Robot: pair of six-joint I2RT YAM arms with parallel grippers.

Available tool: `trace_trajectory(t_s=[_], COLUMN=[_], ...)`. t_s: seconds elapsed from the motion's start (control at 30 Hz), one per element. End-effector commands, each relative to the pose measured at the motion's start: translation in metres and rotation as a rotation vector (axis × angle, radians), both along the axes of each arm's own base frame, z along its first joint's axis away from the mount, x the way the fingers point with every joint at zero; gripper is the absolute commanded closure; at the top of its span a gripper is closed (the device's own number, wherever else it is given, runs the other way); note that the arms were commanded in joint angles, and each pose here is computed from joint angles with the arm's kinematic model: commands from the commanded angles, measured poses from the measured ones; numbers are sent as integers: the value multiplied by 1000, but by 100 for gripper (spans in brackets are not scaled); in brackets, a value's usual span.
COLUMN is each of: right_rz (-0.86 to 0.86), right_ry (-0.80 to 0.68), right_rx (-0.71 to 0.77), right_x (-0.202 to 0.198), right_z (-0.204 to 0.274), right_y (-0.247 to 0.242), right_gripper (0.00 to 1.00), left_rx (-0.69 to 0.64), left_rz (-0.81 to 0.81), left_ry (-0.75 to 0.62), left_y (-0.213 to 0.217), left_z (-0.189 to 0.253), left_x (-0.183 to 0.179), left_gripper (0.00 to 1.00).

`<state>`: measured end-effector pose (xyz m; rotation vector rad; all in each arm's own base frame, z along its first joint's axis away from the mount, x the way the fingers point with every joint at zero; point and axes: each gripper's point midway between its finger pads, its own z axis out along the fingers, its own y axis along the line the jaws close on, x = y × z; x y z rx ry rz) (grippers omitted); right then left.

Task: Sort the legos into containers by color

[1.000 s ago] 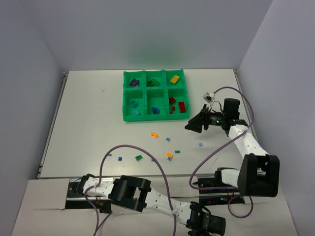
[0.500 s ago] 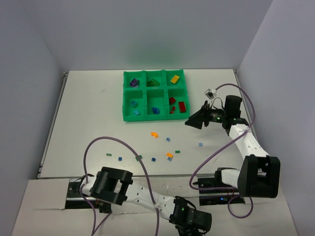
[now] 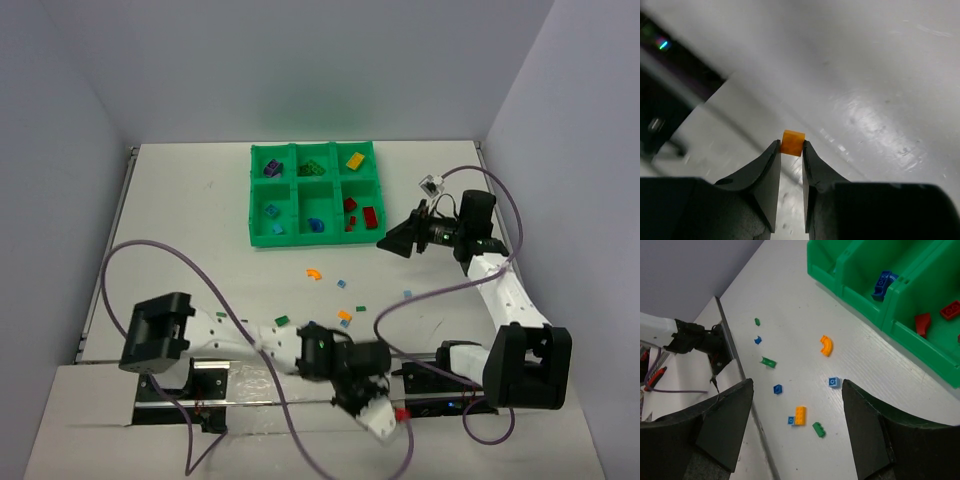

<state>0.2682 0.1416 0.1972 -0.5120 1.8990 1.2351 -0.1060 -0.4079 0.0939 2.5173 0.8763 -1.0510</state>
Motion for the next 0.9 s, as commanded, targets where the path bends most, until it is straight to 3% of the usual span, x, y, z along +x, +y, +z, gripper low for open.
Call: trace_trajectory(t_s=[0.0, 0.43, 0.57, 0.87], right_rz=[-48, -165, -149, -79], right_ry=[-151, -139, -84, 101], right_rx=[-2, 5, 30, 71], right_x=[16, 45, 42, 6], right_z=[48, 90, 86, 71], right_y=[-4, -16, -13, 6], right_gripper=[21, 19, 22, 25], left_rx=[-84, -227, -309, -575], left_rz=[244, 810, 896, 929], left_ry=[114, 174, 159, -23], left_y=[0, 87, 90, 83], left_z=[47, 73, 96, 163], left_x=[67, 274, 320, 366], left_gripper=[90, 91, 91, 91])
